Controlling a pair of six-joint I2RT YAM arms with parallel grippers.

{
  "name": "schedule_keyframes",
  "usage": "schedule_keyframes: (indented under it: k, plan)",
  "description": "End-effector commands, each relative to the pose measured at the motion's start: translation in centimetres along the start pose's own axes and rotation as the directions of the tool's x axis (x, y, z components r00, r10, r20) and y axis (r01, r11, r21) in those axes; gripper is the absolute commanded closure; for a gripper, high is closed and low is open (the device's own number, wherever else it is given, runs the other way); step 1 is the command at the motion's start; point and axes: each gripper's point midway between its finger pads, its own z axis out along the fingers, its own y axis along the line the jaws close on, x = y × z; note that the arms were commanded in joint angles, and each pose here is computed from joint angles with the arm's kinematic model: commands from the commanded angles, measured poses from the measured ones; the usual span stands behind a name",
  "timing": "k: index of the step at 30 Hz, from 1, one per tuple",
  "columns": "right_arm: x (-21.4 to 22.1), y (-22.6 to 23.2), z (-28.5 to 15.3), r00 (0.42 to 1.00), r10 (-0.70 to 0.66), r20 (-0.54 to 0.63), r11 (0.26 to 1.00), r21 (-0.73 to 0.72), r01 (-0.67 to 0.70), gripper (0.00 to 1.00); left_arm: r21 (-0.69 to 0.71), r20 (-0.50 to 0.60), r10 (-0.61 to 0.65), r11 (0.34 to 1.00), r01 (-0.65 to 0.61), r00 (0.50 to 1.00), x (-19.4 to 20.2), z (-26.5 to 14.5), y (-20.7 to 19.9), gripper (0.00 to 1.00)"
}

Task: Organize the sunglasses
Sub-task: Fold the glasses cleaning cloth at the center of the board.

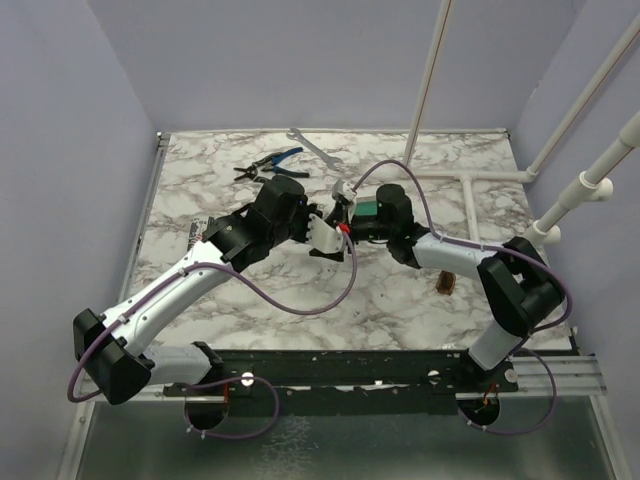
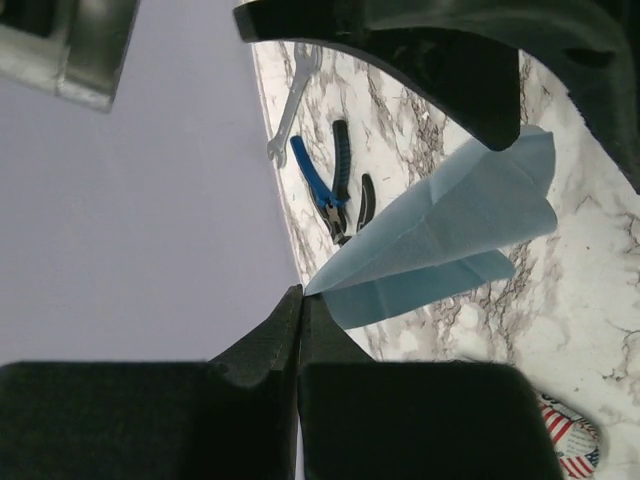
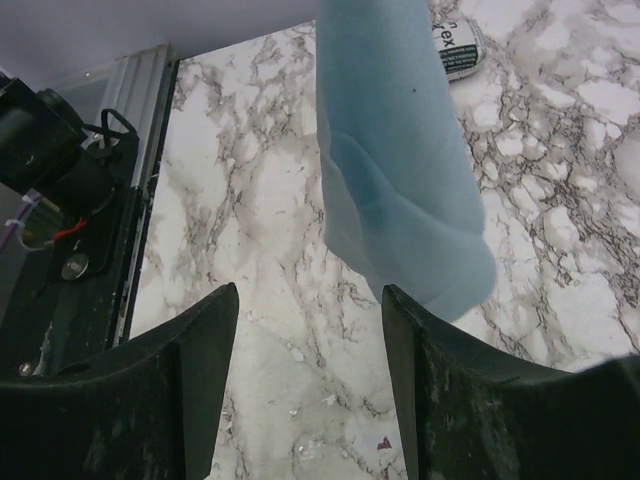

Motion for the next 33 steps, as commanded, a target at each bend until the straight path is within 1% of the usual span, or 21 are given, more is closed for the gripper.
schedule_keyframes:
  k: [1, 4, 9, 10, 13, 14, 17, 21, 27, 28, 31, 33]
  plan:
    - [-1.3, -0.2, -0.5, 0.998, 0.022, 0.061, 0.997, 0.076, -0.026, 0.37, 0.014, -0.054, -0.137, 0.990, 0.138, 0.989, 0.3, -0.7, -0.1, 1.00]
    - [-2.1, -0.4, -0.2, 0.996, 0.016, 0.091, 0.997, 0.071, -0.022, 0.36, 0.023, -0.032, -0.117, 0.993, 0.118, 0.993, -0.1, -0.7, -0.3, 1.00]
    - [-3.2, -0.9, 0.2, 0.993, 0.002, 0.118, 0.999, 0.036, -0.006, 0.37, 0.013, -0.035, -0.107, 0.994, 0.107, 0.994, -0.1, -0.9, 0.2, 1.00]
    - [-3.3, -1.0, 0.3, 0.993, 0.001, 0.120, 0.999, 0.036, -0.005, 0.40, 0.010, -0.037, -0.109, 0.994, 0.110, 0.993, -0.1, -0.9, 0.3, 1.00]
    - [-3.4, -0.9, 0.4, 0.993, -0.005, 0.116, 1.000, 0.021, 0.003, 0.52, 0.003, -0.048, -0.128, 0.992, 0.128, 0.991, 0.1, -0.9, 0.5, 1.00]
    - [-3.3, -0.8, 0.4, 0.994, -0.002, 0.111, 1.000, 0.013, 0.000, 0.54, -0.003, -0.053, -0.142, 0.990, 0.142, 0.988, 0.1, -0.9, 0.6, 1.00]
    - [-2.5, -0.4, 0.5, 0.995, 0.019, 0.099, 1.000, -0.019, -0.017, 0.54, -0.017, -0.084, -0.183, 0.983, 0.182, 0.980, 0.3, -0.7, 1.1, 1.00]
    - [-2.8, 0.0, 0.5, 0.992, 0.037, 0.123, 0.999, -0.039, -0.032, 0.55, 0.002, -0.125, -0.203, 0.979, 0.204, 0.971, 0.2, -0.6, 1.2, 1.00]
    - [-3.4, -0.4, 0.6, 0.987, 0.046, 0.151, 0.999, -0.017, -0.044, 0.54, 0.038, -0.107, -0.191, 0.980, 0.196, 0.976, -0.2, -0.6, 0.5, 1.00]
    - [-3.4, -0.5, 0.6, 0.987, 0.049, 0.152, 0.999, -0.011, -0.048, 0.55, 0.039, -0.105, -0.191, 0.980, 0.196, 0.976, -0.2, -0.6, 0.6, 1.00]
    - [-3.4, -1.1, 0.7, 0.986, 0.059, 0.153, 0.998, 0.016, -0.062, 0.64, 0.037, -0.105, -0.197, 0.979, 0.202, 0.975, -0.3, -0.5, 0.7, 1.00]
    - [-3.2, -1.4, 0.9, 0.987, 0.069, 0.144, 0.997, 0.020, -0.072, 0.68, 0.033, -0.103, -0.210, 0.976, 0.214, 0.972, -0.4, -0.5, 0.8, 1.00]
